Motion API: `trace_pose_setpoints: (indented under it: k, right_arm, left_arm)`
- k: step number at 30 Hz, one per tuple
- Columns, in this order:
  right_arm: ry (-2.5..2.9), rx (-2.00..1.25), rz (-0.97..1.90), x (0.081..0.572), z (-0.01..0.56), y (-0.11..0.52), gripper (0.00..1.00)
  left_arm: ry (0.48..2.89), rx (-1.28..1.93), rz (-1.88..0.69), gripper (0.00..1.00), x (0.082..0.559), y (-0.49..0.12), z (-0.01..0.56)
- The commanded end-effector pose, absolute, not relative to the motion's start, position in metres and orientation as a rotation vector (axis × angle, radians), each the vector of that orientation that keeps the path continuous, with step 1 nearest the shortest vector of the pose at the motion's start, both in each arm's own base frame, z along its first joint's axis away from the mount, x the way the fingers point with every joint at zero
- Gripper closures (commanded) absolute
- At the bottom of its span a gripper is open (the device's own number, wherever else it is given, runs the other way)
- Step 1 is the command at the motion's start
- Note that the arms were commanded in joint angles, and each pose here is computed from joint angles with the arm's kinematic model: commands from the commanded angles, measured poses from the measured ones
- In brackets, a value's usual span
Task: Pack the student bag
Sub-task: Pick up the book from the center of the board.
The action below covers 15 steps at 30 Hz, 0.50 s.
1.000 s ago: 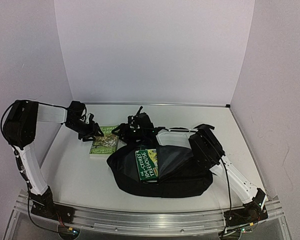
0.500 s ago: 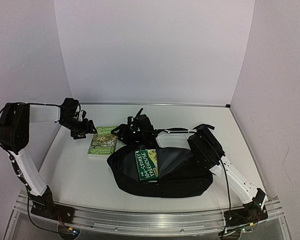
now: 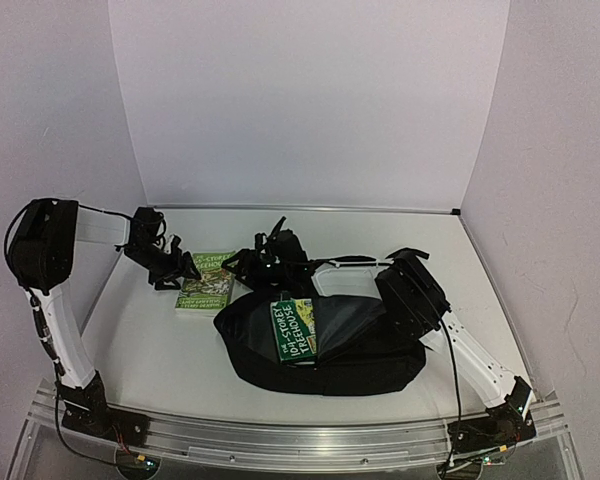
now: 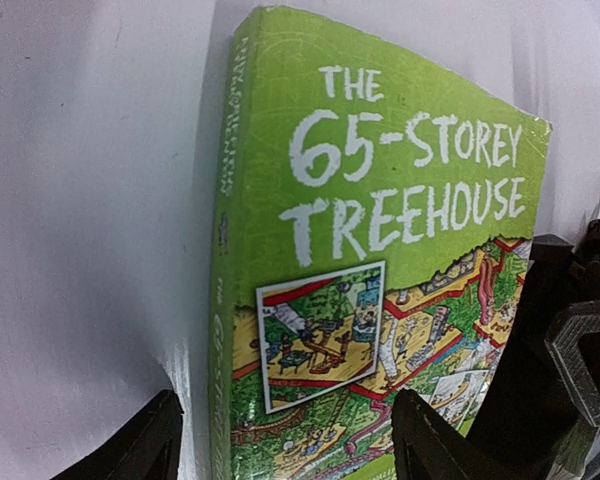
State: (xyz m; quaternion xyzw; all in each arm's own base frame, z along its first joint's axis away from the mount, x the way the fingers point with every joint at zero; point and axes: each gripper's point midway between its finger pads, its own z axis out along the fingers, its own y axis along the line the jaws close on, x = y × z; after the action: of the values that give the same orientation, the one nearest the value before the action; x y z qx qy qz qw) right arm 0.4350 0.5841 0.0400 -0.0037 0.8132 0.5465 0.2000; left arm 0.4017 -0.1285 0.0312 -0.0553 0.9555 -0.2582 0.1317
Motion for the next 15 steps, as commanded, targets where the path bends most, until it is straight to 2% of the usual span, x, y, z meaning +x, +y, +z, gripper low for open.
trace_pose_setpoints:
  k: [1,9,13,15]
  right_arm:
    - [2.394,-0.037,1.465,0.415,0.007,0.583,0.35]
    - [2.382,-0.077,1.55,0.411,0.008,0.593,0.35]
    - [2.363,-0.104,1.57,0.407,0.012,0.597,0.36]
    - [2.352,-0.104,1.568,0.408,0.016,0.597,0.41]
  left_arm:
    - [2.747,-0.098,-0.839,0.3,0.409,-0.143,0.038]
    - [2.722,-0.019,-0.961,0.46,0.402,-0.171,0.035]
    - [2.717,0.015,-0.974,0.49,0.4,-0.182,0.036]
    - [2.715,0.021,-0.968,0.49,0.399,-0.183,0.036]
